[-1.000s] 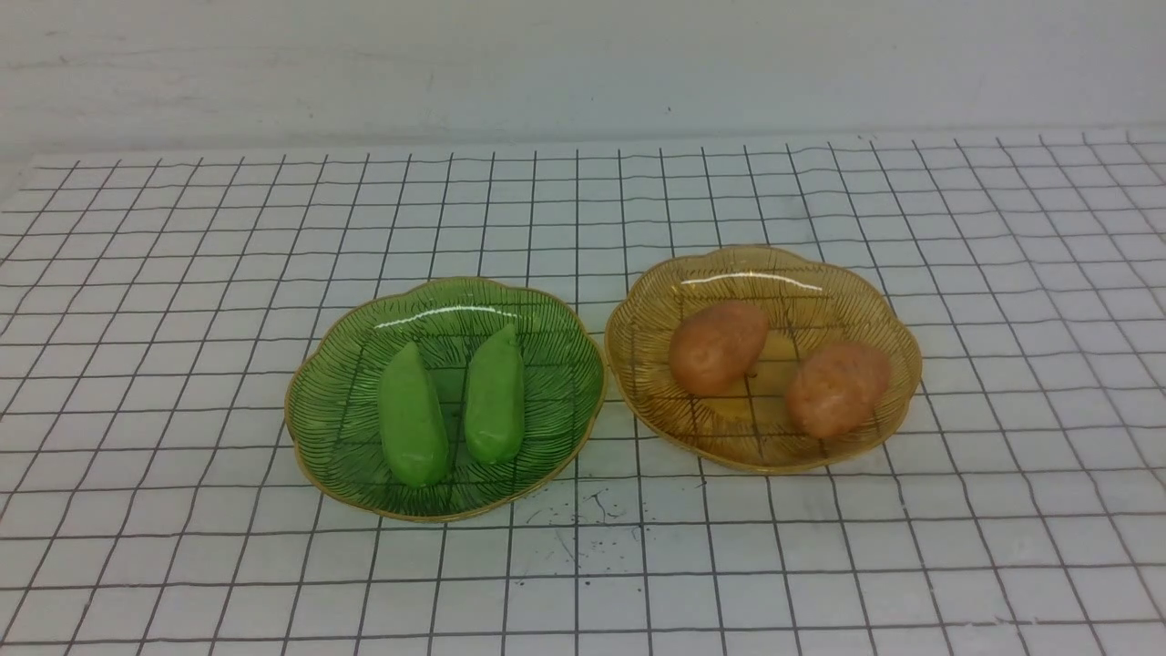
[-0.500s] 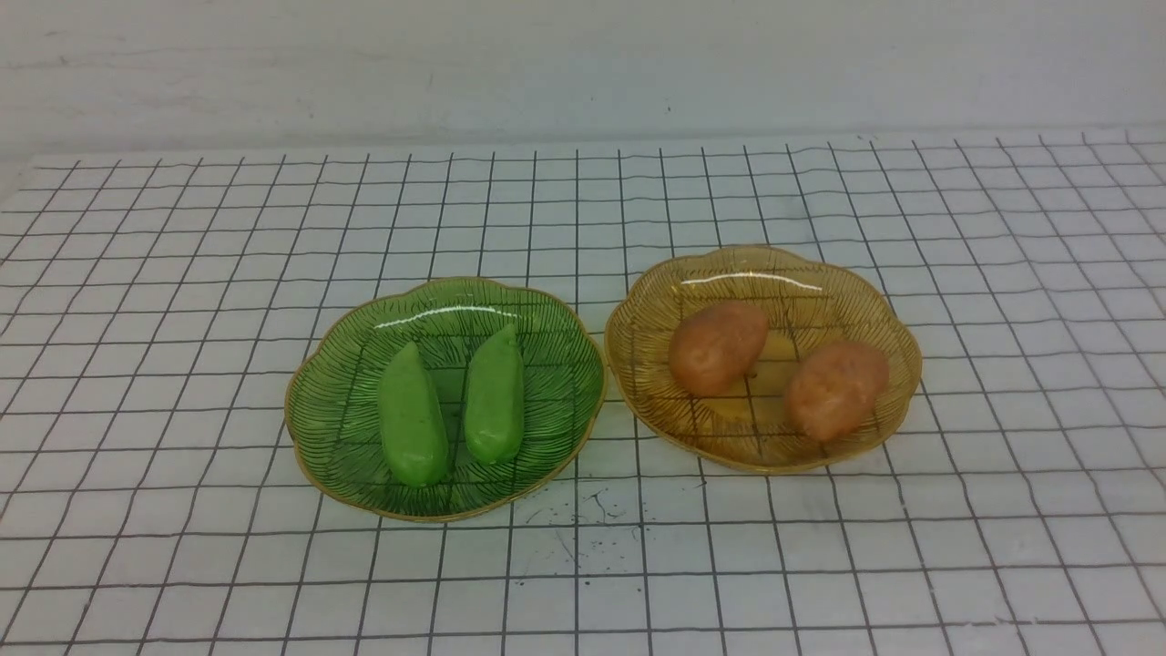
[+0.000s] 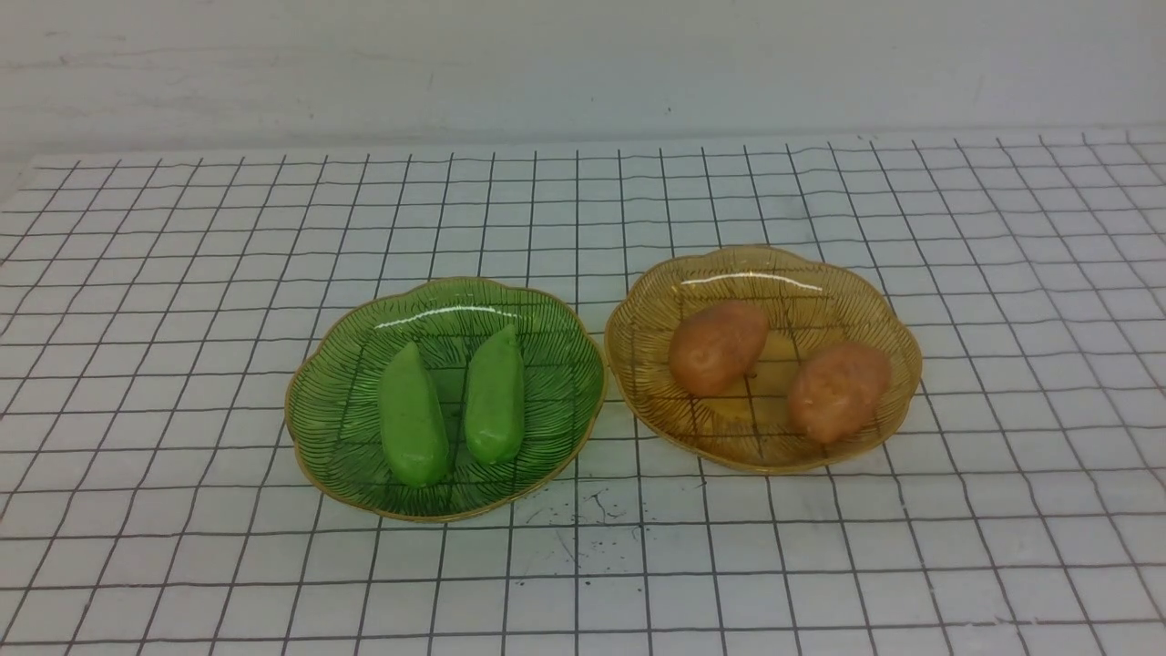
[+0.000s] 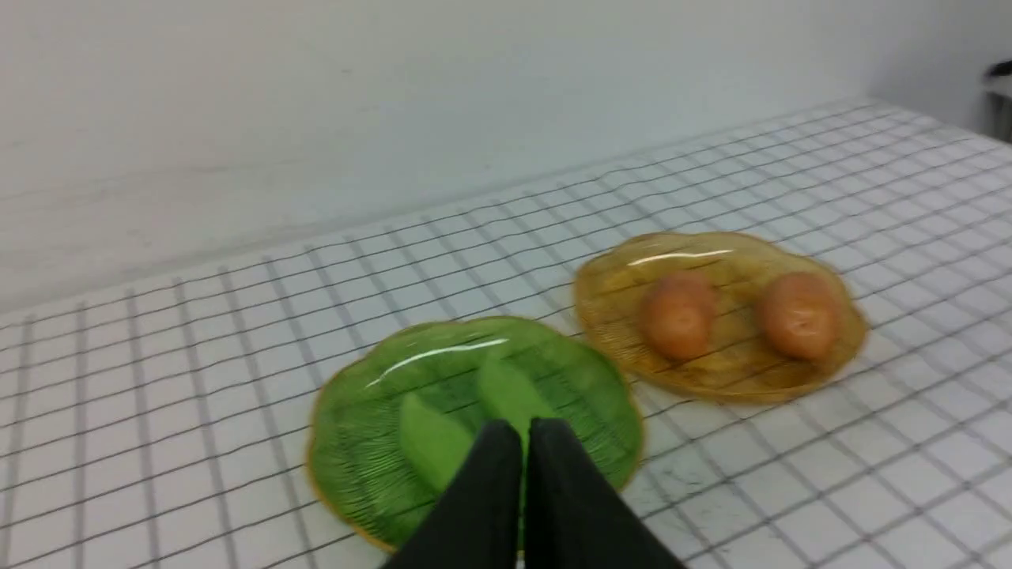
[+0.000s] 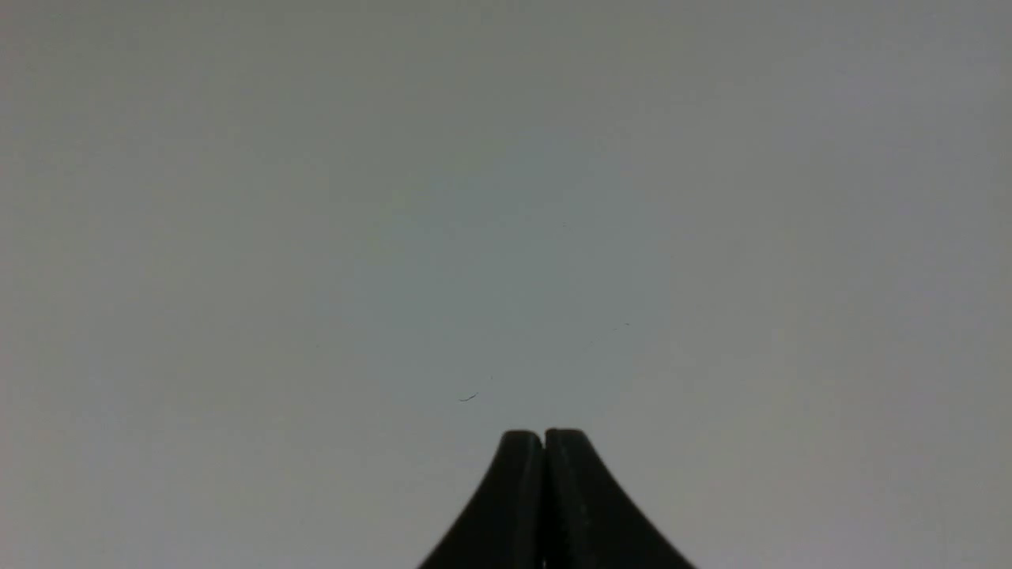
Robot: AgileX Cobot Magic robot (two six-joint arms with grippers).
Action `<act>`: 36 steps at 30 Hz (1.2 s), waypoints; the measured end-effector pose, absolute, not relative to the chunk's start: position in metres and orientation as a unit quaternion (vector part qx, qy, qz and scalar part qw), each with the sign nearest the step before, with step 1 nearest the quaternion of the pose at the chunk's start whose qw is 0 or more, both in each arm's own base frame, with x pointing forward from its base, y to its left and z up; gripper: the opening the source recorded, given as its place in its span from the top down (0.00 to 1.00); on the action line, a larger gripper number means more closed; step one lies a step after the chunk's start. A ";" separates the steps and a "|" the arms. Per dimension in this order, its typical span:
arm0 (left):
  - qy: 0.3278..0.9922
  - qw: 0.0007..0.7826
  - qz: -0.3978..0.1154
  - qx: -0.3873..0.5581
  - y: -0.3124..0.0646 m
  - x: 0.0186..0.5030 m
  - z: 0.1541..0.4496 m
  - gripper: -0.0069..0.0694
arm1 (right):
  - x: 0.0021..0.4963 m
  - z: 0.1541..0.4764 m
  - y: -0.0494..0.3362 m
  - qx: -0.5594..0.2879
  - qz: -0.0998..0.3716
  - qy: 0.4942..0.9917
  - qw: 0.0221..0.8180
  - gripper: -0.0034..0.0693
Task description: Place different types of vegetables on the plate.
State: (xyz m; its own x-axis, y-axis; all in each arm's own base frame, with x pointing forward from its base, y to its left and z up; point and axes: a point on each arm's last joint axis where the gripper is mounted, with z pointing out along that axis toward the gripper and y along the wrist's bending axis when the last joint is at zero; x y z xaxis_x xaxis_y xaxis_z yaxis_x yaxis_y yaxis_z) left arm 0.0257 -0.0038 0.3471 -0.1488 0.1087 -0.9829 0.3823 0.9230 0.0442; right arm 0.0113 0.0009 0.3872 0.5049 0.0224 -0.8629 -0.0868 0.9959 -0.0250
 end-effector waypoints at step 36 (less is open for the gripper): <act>0.807 0.589 0.017 0.029 0.001 0.052 0.170 0.92 | 0.012 0.386 0.001 -0.034 0.032 0.501 0.864 0.97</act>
State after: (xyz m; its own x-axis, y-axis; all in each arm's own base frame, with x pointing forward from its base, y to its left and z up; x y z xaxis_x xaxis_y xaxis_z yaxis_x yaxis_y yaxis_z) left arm 0.0525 0.0006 0.1703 -0.3044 0.0672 -0.9502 0.0273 0.9977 0.0618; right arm 0.0118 0.0012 0.3864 0.4957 0.0214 -0.8683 -0.0891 0.9957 -0.0263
